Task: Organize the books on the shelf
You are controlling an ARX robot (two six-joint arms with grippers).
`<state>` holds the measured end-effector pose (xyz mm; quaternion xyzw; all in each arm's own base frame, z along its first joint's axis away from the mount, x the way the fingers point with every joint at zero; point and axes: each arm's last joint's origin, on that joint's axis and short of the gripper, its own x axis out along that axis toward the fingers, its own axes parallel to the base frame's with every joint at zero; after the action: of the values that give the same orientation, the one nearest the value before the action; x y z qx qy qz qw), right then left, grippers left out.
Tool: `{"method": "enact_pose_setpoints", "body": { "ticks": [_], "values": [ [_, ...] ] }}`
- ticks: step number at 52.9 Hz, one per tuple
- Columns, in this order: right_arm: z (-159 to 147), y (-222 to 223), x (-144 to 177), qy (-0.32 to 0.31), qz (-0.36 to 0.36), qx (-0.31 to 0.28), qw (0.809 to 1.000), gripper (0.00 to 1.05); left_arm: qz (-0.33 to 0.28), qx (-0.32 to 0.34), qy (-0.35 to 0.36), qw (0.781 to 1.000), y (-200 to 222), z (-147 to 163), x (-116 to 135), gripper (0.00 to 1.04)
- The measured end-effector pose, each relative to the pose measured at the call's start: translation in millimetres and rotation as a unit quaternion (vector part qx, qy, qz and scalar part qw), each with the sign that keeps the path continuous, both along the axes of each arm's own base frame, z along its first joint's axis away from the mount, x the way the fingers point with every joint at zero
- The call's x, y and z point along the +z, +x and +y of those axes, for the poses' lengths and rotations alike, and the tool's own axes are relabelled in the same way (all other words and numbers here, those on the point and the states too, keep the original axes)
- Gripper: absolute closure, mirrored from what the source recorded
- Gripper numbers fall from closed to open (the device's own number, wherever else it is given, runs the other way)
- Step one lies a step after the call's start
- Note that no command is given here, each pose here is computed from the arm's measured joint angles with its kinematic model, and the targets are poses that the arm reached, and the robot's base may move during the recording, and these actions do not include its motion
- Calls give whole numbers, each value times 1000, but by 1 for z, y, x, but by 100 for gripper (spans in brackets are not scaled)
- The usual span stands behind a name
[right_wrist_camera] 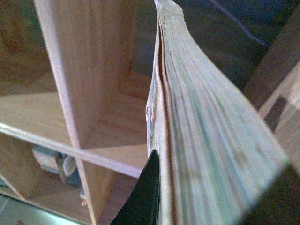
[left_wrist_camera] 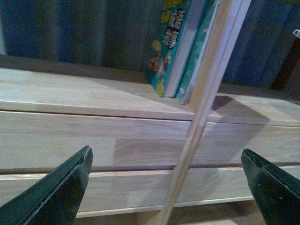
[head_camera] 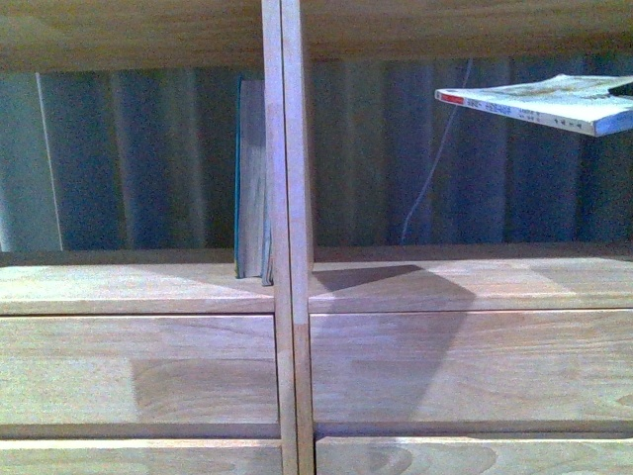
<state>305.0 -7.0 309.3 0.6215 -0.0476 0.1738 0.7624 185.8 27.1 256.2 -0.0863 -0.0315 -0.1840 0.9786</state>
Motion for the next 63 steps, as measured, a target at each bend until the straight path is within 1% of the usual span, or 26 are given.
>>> {"method": "enact_pose_setpoints", "body": {
  "ticks": [5, 12, 17, 20, 26, 30, 32, 36, 44, 54, 63],
  "values": [
    [9, -5, 5, -22, -25, 24, 999, 97, 6, -37, -28, 999, 36, -5, 27, 7],
    [20, -7, 5, -39, -41, 39, 998, 97, 4, -61, -52, 997, 70, -11, 52, 7],
    [28, -8, 4, -51, -49, 51, 996, 97, 13, -82, -78, 993, 90, -15, 62, 7],
    [35, -11, 2, -57, -58, 61, 995, 97, 22, -111, -102, 988, 106, -21, 68, 7],
    [47, -14, -1, -67, -73, 76, 992, 97, 27, -146, -144, 978, 123, -32, 74, 7],
    [60, -19, -3, -76, -92, 90, 989, 97, 42, -178, -191, 964, 132, -44, 75, 7],
    [66, -22, -4, -80, -101, 96, 987, 97, 62, -196, -215, 955, 136, -51, 74, 7],
    [76, -27, -5, -78, -115, 109, 984, 97, 83, -223, -236, 942, 139, -64, 70, 7],
    [92, -33, -8, -66, -134, 127, 981, 97, 99, -278, -259, 920, 141, -92, 64, 7],
    [108, -33, -15, -49, -132, 142, 980, 97, 92, -337, -266, 899, 138, -123, 60, 7],
    [123, -31, -19, -46, -123, 161, 978, 97, 102, -350, -268, 892, 141, -136, 53, 7]
  ]
}}
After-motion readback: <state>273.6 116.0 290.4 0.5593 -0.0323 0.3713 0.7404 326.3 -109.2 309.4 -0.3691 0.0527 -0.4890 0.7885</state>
